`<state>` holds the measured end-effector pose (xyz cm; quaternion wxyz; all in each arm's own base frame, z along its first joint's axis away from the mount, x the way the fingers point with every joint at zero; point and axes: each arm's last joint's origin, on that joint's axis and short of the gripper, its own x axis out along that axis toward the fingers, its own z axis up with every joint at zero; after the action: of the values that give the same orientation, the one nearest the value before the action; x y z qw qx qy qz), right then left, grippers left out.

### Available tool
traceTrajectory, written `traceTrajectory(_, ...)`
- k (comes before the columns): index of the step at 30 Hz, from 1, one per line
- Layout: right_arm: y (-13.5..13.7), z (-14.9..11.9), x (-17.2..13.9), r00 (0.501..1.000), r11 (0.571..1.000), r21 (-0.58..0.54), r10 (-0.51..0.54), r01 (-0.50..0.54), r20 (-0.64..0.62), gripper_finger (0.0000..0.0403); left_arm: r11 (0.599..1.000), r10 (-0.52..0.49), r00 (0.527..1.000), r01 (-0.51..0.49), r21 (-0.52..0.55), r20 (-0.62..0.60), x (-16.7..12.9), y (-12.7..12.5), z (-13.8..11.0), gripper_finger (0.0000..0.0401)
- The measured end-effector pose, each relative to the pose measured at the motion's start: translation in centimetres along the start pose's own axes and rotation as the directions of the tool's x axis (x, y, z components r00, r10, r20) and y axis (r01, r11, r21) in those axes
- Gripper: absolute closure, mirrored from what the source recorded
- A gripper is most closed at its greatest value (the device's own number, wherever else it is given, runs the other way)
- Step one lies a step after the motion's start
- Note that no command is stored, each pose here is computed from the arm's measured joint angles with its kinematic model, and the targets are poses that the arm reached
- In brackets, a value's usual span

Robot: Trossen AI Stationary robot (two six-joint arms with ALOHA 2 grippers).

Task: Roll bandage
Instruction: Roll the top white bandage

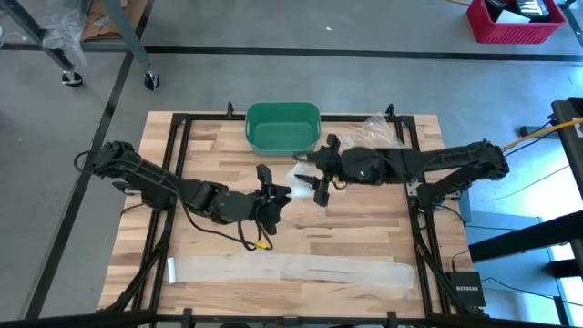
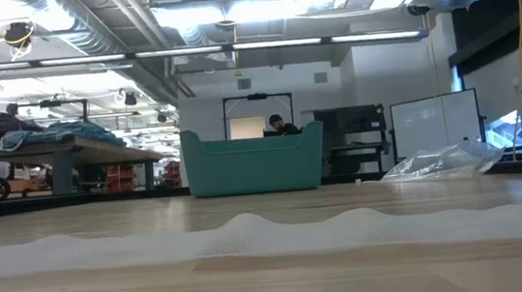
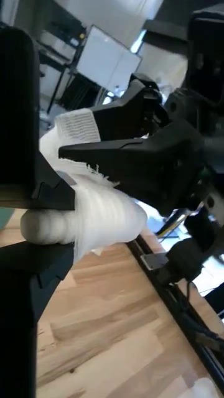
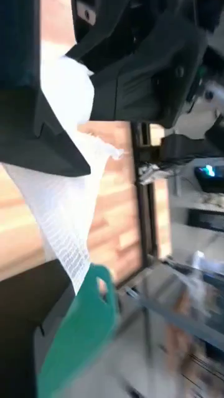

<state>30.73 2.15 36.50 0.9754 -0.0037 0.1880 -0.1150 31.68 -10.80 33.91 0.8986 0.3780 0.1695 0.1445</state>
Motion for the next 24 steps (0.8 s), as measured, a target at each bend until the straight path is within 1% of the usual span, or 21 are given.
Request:
traceTrajectory(3,-1.2,0.0,0.4,0.998,0.995,0.078,0.060,-0.059,-0.015,0.0159,1.000,-0.003,1.000,0.002,-0.013,-0.023,0.4,0.2,-0.4,0.0347)
traceTrajectory(6,-2.3,-0.1,0.7,0.993,0.983,0.147,0.115,-0.109,-0.033,0.0157,1.000,-0.007,0.999,0.006,-0.030,-0.041,0.7,0.4,-0.8,0.0347)
traceTrajectory(9,-3.7,-0.4,1.0,0.992,0.974,0.209,0.103,-0.085,-0.077,0.0158,0.999,-0.009,0.997,0.006,-0.048,-0.079,1.1,0.6,-1.4,0.0347)
traceTrajectory(12,-5.0,-0.8,1.2,0.991,0.970,0.241,0.064,-0.034,-0.117,0.0158,0.990,-0.001,0.992,-0.017,-0.141,-0.125,1.9,1.2,-2.3,0.0347)
traceTrajectory(13,-5.3,-1.0,1.4,0.990,0.969,0.246,0.054,-0.020,-0.131,0.0158,0.983,-0.015,0.990,-0.010,-0.182,-0.137,2.2,1.5,-2.7,0.0347)
traceTrajectory(16,-6.0,-1.4,1.8,0.986,0.968,0.252,0.037,0.005,-0.165,0.0159,0.948,-0.112,0.985,0.066,-0.311,-0.130,3.2,2.1,-3.8,0.0347)
traceTrajectory(19,-6.5,-1.7,2.2,0.982,0.965,0.260,0.039,0.011,-0.184,0.0159,0.889,-0.192,0.978,0.137,-0.436,-0.083,4.2,2.8,-4.9,0.0347)
traceTrajectory(21,-6.6,-1.9,2.5,0.981,0.965,0.260,0.034,0.017,-0.192,0.0159,0.863,-0.229,0.972,0.177,-0.473,-0.056,4.7,2.9,-5.6,0.0347)
traceTrajectory(24,-6.9,-2.1,2.5,0.976,0.966,0.258,0.037,0.021,-0.216,0.0159,0.835,-0.276,0.961,0.224,-0.503,-0.031,5.1,3.0,-6.2,0.0347)
